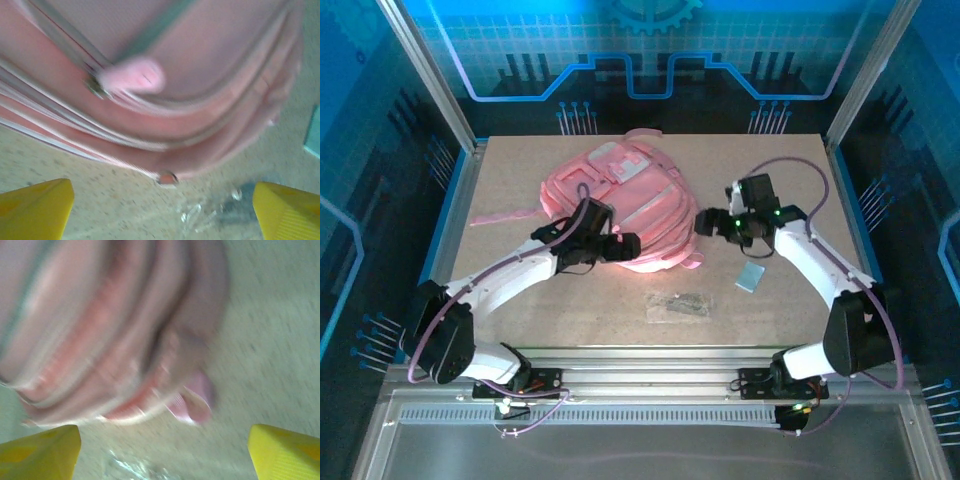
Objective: Pack the student bag
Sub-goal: Unzip the student bag at the top-center of the table, then pick up the loose stationery from the bottom-center of the table.
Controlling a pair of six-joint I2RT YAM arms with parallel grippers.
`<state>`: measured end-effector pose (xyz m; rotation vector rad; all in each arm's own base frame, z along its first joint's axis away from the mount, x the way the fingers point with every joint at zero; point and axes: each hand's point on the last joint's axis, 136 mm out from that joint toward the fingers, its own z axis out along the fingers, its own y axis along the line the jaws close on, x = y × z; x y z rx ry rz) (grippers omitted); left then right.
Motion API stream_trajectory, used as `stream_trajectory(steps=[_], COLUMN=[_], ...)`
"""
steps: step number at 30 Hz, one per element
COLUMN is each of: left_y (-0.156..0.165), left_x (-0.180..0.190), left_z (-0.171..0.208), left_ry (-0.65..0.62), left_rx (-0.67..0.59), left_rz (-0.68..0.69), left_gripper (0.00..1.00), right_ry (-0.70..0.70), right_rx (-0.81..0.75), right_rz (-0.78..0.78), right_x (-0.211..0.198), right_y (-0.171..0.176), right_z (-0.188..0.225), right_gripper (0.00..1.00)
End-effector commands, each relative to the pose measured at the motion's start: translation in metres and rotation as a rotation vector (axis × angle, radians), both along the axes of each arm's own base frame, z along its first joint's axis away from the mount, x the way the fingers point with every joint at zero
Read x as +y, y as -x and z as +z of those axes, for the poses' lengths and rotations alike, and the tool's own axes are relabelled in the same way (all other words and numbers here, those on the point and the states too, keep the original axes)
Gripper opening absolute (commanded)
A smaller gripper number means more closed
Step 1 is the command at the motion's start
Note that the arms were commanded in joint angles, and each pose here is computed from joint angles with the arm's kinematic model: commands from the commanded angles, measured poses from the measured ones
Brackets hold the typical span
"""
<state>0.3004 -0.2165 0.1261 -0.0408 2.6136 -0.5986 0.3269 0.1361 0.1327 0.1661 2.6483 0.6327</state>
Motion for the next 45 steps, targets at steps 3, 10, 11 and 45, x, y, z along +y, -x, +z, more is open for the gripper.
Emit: stream_trajectory(steps=[3,10,11,45], left_y=[0.052,0.086,0.088,0.103], left_x=[-0.025,-0.034,-0.036,-0.071], left_z=[-0.032,-0.074,-0.077,-0.129], left_ry=[0.003,-0.017,-0.021,-0.070], left_rx=[0.129,0.258,0.265,0.409], left_rz=[-0.116,-0.168,-0.178,-0.243], left_gripper=[0.87,0.70,0.68,0.51], right_ry=[0.053,0.010,0.008,0.049], right_rx=[0.177,0.237,0.242,0.296], right_rz=[-0.079,-0.085,-0.080,0.006], right_x=[-0.025,-0.018,-0.016,0.040], right_y=[0.065,0.097,0.099,0.118], right_z=[-0.051,-0.087,-0.091,-0.119], right_gripper=[0.83,0.69,0.66,0.37])
